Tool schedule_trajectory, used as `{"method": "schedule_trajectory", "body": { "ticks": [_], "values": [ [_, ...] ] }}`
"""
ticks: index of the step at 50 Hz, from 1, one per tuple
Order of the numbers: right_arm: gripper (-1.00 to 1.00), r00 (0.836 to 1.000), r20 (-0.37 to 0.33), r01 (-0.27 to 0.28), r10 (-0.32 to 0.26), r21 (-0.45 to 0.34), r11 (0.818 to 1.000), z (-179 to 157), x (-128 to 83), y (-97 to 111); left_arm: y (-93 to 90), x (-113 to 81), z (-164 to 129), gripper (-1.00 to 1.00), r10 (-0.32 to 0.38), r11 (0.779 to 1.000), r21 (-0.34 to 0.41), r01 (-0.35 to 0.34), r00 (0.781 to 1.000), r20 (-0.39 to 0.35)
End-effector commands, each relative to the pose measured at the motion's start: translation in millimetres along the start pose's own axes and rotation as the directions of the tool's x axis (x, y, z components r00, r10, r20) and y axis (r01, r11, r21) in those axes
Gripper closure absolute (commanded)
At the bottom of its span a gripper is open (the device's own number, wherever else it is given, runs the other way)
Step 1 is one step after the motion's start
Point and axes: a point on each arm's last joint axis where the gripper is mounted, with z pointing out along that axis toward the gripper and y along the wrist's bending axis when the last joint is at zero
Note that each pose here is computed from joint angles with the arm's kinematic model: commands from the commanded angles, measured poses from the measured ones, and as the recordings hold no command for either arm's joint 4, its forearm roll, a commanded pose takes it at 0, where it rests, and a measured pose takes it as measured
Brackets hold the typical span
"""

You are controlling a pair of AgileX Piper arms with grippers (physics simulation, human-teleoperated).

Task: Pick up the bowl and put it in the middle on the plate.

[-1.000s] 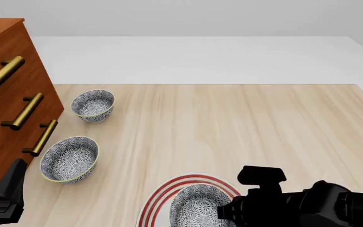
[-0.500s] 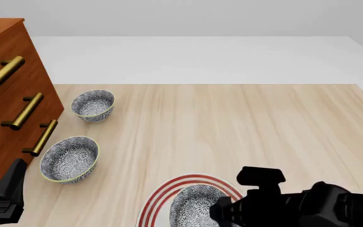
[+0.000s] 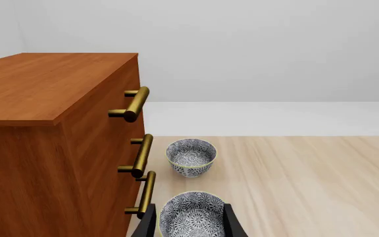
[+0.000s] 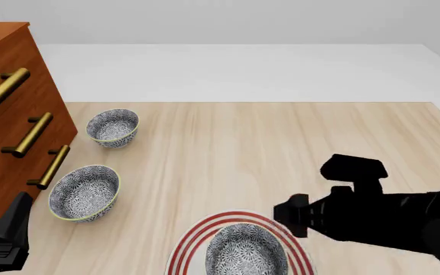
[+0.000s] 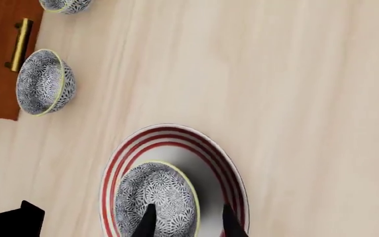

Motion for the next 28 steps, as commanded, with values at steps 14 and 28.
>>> {"method": "schedule_trajectory", "body": {
  "ticks": [14, 28],
  "values": [
    [-1.00, 0.742, 0.641, 0.177, -0.196, 0.095, 0.980, -295, -48, 21, 0.0, 0.0, 0, -1.00, 0.000, 1.000, 0.000, 0.000, 1.000, 0.000],
    [-1.00, 0.271, 0.922, 0.186, -0.278, 0.233, 0.955, -409, 74, 27, 0.0, 0.0, 0, -1.00, 0.000, 1.000, 0.000, 0.000, 1.000, 0.000]
  ]
}}
